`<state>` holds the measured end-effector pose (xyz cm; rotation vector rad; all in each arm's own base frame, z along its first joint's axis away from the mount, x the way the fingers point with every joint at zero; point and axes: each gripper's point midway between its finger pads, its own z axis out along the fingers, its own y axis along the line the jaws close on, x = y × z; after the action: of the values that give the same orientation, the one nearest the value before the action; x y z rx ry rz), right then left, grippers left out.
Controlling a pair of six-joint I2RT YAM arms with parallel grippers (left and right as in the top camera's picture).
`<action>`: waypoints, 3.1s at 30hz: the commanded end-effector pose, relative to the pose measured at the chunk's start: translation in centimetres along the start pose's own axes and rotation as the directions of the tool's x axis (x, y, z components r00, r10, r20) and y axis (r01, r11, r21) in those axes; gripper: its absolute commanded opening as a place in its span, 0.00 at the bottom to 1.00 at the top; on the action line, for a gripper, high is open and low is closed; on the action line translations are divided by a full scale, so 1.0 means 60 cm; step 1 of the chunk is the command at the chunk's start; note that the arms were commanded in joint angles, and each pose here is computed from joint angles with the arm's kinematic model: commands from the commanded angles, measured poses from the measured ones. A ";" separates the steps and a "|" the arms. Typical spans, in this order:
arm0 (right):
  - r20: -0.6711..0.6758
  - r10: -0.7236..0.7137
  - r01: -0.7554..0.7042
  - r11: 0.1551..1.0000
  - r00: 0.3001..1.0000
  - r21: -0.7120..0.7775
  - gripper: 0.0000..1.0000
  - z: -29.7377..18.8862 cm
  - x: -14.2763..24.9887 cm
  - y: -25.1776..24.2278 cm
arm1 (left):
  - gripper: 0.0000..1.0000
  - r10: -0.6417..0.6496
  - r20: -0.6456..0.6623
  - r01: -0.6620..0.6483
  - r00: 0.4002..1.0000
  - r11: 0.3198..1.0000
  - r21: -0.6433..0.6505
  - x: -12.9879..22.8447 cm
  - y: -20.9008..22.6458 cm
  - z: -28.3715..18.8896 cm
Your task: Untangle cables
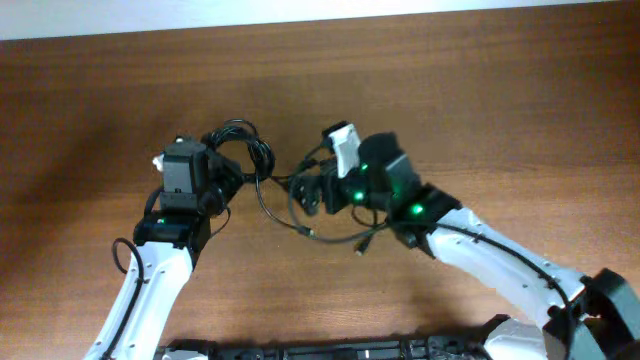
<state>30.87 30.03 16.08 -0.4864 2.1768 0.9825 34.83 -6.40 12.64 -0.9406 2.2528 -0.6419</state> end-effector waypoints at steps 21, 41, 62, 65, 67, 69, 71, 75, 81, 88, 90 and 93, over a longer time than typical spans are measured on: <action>-0.086 -0.537 0.537 0.843 0.839 -0.026 0.82 0.054 0.087 0.081 | 0.00 0.186 -0.119 -0.170 0.975 0.977 0.132 0.065 -0.055 -0.009; -0.216 -0.186 0.186 0.982 0.959 -0.021 0.98 -0.027 0.112 0.084 | 0.00 0.214 -0.059 -0.195 0.975 0.952 0.236 0.047 -0.099 -0.014; -0.192 -0.611 0.625 0.649 0.768 0.433 0.99 0.074 0.096 0.010 | 0.00 -0.011 -0.036 0.013 0.999 0.998 0.056 0.034 -0.041 -0.005; -0.162 -0.537 0.544 0.699 0.828 0.464 0.30 0.080 0.104 0.000 | 0.00 -0.010 -0.042 0.013 0.999 0.998 0.059 0.035 -0.042 -0.005; -0.120 -0.490 0.495 0.778 0.863 0.387 0.04 0.085 0.108 0.027 | 0.00 0.041 -0.029 -0.039 0.999 0.998 0.057 0.030 -0.039 -0.005; -0.051 -0.438 0.435 0.863 0.898 0.257 0.04 0.072 0.096 0.082 | 0.00 0.159 0.010 -0.159 0.987 0.986 0.048 0.014 -0.036 -0.005; 0.010 -0.371 0.370 0.927 0.928 0.070 0.04 0.033 0.077 0.155 | 0.00 0.350 0.081 -0.356 0.933 0.932 0.063 -0.005 -0.053 -0.007; 0.010 -0.258 0.257 0.961 0.966 -0.097 0.04 -0.018 0.072 0.211 | 0.00 0.594 0.110 -0.587 0.797 0.717 0.377 0.043 -0.147 -0.032; -0.004 0.095 -0.095 0.994 0.996 -0.047 0.04 -0.045 0.015 0.111 | 0.00 0.692 0.077 -0.585 0.717 0.538 0.607 0.109 -0.182 -0.069; 0.128 0.196 -0.201 0.979 0.972 0.022 0.04 -0.065 -0.051 0.032 | 0.00 0.819 0.204 -0.638 0.537 0.235 0.734 0.161 -0.192 -0.109; 0.161 0.239 -0.251 0.966 0.957 0.056 0.04 -0.076 -0.065 -0.003 | 0.00 0.843 0.249 -0.659 0.476 0.155 0.736 0.171 -0.186 -0.114; 0.200 0.251 -0.272 0.959 0.947 0.084 0.09 -0.086 -0.081 -0.031 | 0.00 0.845 0.268 -0.648 0.463 0.117 0.753 0.177 -0.189 -0.122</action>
<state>30.64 27.52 20.06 -0.1666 2.1993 1.0721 30.50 -19.10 19.84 0.6898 1.9638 -1.0301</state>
